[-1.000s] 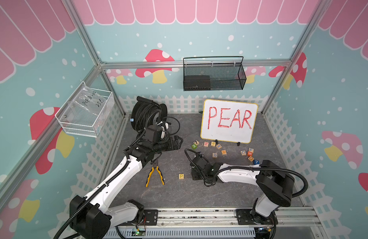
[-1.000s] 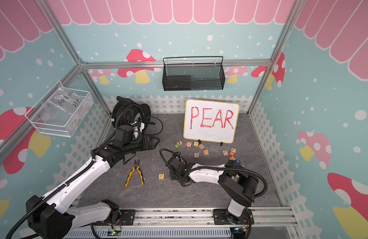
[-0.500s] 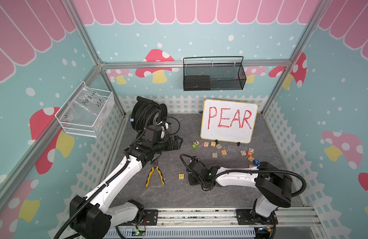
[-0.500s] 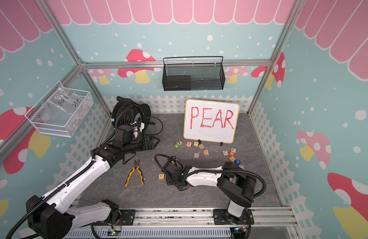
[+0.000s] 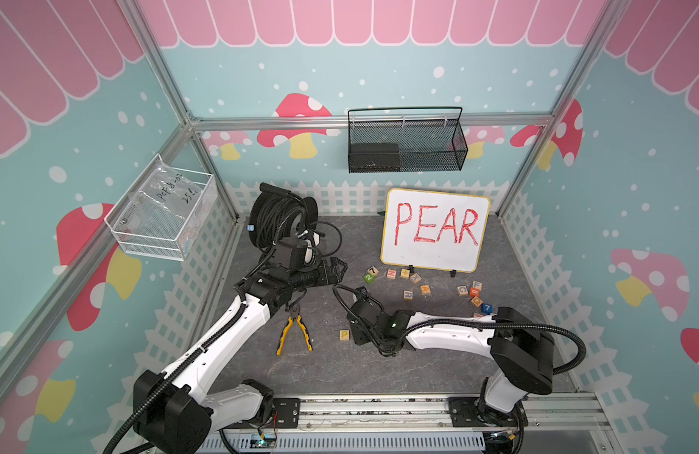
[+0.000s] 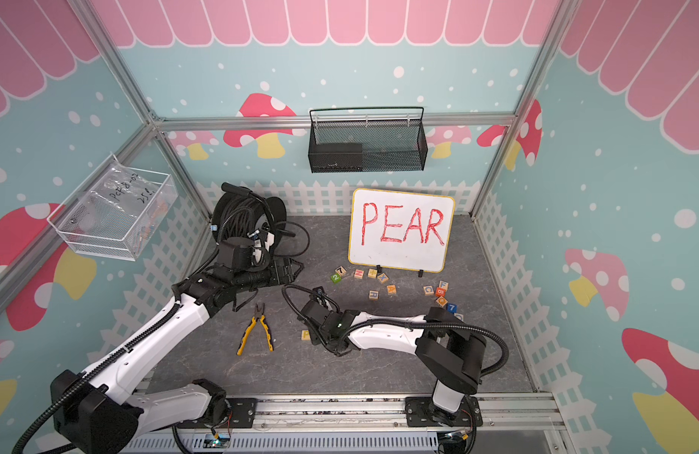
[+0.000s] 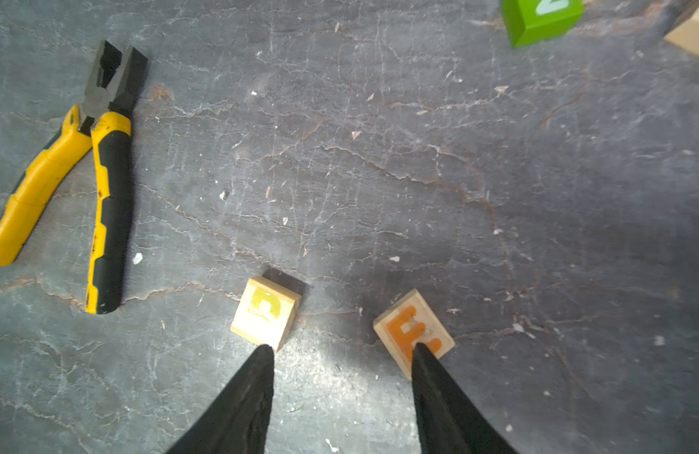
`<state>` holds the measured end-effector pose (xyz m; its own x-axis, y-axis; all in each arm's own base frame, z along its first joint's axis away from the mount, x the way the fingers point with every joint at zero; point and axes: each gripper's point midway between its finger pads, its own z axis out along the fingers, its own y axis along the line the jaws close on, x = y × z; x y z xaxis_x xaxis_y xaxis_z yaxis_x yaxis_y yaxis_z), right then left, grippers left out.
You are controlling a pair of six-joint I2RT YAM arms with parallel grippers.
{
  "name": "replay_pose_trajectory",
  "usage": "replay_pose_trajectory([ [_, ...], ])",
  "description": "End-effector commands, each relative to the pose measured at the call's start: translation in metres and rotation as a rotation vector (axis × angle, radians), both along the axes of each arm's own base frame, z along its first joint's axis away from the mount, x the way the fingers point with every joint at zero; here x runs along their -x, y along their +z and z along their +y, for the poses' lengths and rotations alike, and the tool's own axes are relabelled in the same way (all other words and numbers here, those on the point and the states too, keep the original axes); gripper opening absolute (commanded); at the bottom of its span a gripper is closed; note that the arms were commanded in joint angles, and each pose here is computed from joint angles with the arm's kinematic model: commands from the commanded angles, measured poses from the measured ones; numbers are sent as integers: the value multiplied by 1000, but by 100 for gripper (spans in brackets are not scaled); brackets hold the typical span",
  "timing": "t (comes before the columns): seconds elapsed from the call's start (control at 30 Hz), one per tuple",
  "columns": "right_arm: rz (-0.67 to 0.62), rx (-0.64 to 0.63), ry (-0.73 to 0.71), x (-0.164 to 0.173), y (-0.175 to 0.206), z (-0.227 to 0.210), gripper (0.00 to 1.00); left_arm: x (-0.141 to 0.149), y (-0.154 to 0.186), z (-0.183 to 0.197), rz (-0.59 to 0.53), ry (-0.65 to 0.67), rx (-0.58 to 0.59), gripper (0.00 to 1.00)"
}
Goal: Spell the uppercase word “pear” with letter blocks
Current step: Place the letter block at the center of the board, then move the letter block to the center of the board.
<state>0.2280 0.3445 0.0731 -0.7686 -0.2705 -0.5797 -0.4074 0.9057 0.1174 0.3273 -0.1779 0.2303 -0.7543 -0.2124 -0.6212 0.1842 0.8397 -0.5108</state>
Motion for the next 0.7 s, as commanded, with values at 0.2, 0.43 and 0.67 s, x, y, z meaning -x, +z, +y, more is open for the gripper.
replay_pose_trajectory([
  [0.2, -17, 250, 119, -12, -35, -24, 58, -2, -4, 1, 17, -3, 5, 99],
  [0.43, -16, 288, 150, -14, -44, -31, 57, -3, -5, 0, 25, -4, 9, 99],
  [0.67, 20, 266, 172, -8, -54, -27, 54, -4, -8, 0, 41, -5, 19, 99],
])
